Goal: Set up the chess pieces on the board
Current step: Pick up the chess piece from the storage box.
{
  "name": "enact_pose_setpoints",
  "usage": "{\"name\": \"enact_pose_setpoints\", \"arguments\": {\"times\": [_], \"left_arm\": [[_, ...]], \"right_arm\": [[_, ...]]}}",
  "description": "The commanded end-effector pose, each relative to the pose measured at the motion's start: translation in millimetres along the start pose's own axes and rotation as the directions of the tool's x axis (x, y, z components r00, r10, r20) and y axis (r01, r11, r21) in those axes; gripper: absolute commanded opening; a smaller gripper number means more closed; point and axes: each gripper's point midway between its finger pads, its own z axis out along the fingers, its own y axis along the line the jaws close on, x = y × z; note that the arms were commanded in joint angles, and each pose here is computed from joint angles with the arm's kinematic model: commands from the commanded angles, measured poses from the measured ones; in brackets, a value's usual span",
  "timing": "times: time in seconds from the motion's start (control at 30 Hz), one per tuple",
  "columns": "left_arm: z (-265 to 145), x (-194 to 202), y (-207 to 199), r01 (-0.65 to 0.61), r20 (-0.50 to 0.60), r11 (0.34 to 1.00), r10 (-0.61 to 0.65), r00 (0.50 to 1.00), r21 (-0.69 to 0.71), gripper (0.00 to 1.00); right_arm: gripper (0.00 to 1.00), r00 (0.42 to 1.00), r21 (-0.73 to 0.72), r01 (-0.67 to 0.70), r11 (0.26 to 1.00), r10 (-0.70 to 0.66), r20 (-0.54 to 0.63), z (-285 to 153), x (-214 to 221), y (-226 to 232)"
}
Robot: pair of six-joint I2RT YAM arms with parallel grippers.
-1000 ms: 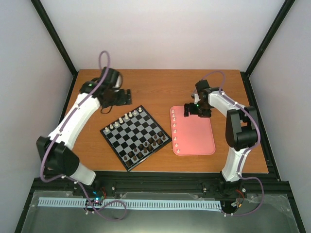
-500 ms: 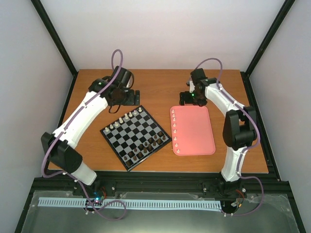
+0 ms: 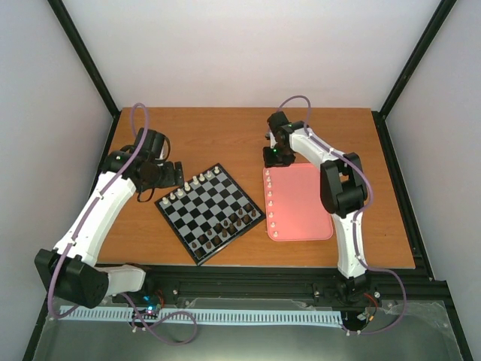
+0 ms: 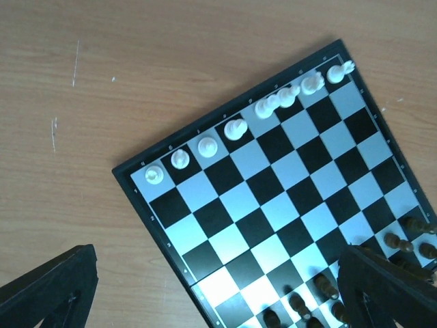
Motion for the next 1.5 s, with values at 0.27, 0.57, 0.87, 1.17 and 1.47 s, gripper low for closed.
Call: {"name": "enact_pose_setpoints", "arguments": {"times": [0.27,0.57,0.87,1.17,1.47], "left_arm": [[10.1,13.5,7.6,0.003,-0.038,1.000,-0.004,0.999,-0.005,0.99],[11.9,12.2,5.2,-0.009,-0.047,1.000,0.009,0.999,0.001,0.99],[15.1,15.6,5.8,-0.011,-0.057,1.000,0.011,0.998,0.001,0.99],[18.3,20.4,6.4,-0.012,-0.065,1.000,0.013,0.998,0.005,0.99],[19.2,22.0,6.9,-0.016,-0.068,1.000,0.016,0.998,0.004,0.99]], "right_arm": [[0.40,0.998,0.010,0.007,1.000,-0.006,-0.057,17.7,8.5,11.0],[0.31,0.999,0.020,0.008,1.000,-0.007,-0.048,23.7,4.4,12.7],[0.19,0.998,0.024,0.014,1.000,-0.013,-0.055,22.3,3.9,13.2],[0.17,0.998,0.034,0.028,0.999,-0.026,-0.055,14.9,8.1,13.4],[0.09,0.998,0.033,0.025,0.999,-0.023,-0.056,13.9,9.4,15.0]]}}
